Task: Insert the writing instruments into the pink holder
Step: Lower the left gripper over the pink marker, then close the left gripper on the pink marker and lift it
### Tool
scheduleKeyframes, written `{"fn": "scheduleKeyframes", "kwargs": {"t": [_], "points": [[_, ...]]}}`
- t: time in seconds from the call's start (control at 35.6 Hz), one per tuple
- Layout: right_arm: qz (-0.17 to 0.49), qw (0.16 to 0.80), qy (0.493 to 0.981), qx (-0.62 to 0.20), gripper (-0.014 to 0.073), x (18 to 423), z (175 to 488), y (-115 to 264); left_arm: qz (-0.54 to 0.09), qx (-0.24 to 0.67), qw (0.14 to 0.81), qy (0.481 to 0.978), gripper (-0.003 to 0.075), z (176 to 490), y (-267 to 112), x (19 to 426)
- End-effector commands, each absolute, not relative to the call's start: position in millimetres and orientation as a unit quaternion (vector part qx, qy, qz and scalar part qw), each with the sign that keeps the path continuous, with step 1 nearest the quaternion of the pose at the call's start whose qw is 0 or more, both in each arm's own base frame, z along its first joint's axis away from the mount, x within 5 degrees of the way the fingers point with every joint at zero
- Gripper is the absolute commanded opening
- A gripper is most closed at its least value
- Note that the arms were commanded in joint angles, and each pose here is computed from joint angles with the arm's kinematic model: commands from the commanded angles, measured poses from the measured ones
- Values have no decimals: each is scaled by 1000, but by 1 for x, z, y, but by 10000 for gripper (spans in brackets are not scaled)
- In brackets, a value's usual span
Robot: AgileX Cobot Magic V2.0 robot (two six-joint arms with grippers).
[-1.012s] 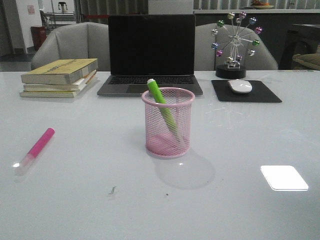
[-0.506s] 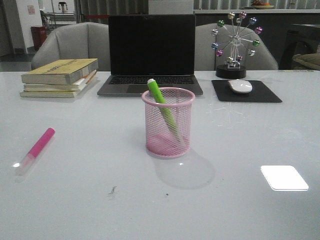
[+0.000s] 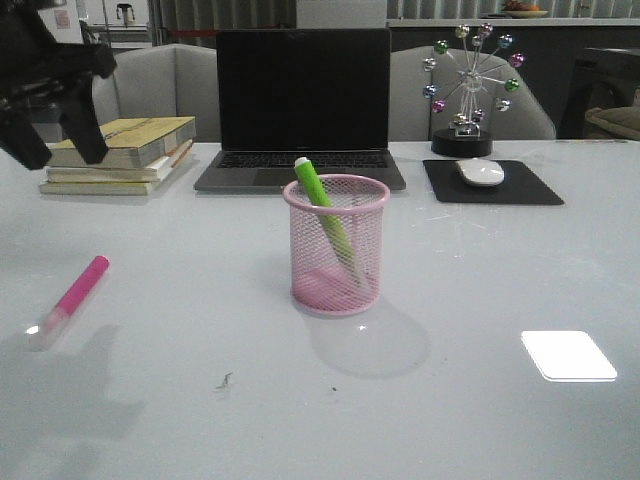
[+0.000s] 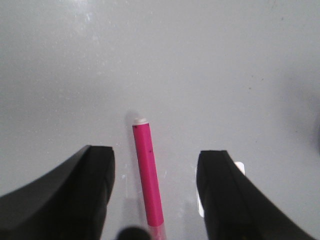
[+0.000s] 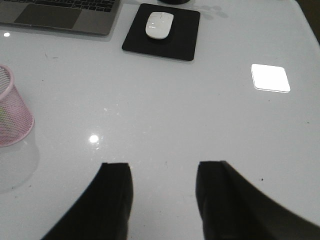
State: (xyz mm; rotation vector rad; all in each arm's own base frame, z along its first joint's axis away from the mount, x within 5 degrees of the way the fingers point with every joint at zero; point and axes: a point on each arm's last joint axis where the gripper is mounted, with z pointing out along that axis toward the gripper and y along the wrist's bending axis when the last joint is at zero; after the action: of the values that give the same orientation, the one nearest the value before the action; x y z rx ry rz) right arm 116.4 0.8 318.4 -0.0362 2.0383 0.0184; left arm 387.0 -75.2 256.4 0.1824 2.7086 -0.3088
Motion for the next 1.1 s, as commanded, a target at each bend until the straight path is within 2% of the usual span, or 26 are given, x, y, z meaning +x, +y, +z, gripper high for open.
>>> {"fn": "scheduleKeyframes", "kwargs": {"t": [0.0,0.45,0.87,0.96,1.07], "points": [[2,565,825,-10,424,118,333,-1,-124,58,221,966,428,266,-79,392],[2,565,825,-10,424,118,333,-1,-120,84,147,978,428,210,-106,401],[3,557,830,-11,424,118,331,0,-117,100,119,981,424,179,-124,404],[3,555,832,-11,424,118,331,0,-116,99,109,982,402,173,-124,404],[3,554,832,-11,424,118,330,0,-114,99,96,984,290,165,-124,404]]}}
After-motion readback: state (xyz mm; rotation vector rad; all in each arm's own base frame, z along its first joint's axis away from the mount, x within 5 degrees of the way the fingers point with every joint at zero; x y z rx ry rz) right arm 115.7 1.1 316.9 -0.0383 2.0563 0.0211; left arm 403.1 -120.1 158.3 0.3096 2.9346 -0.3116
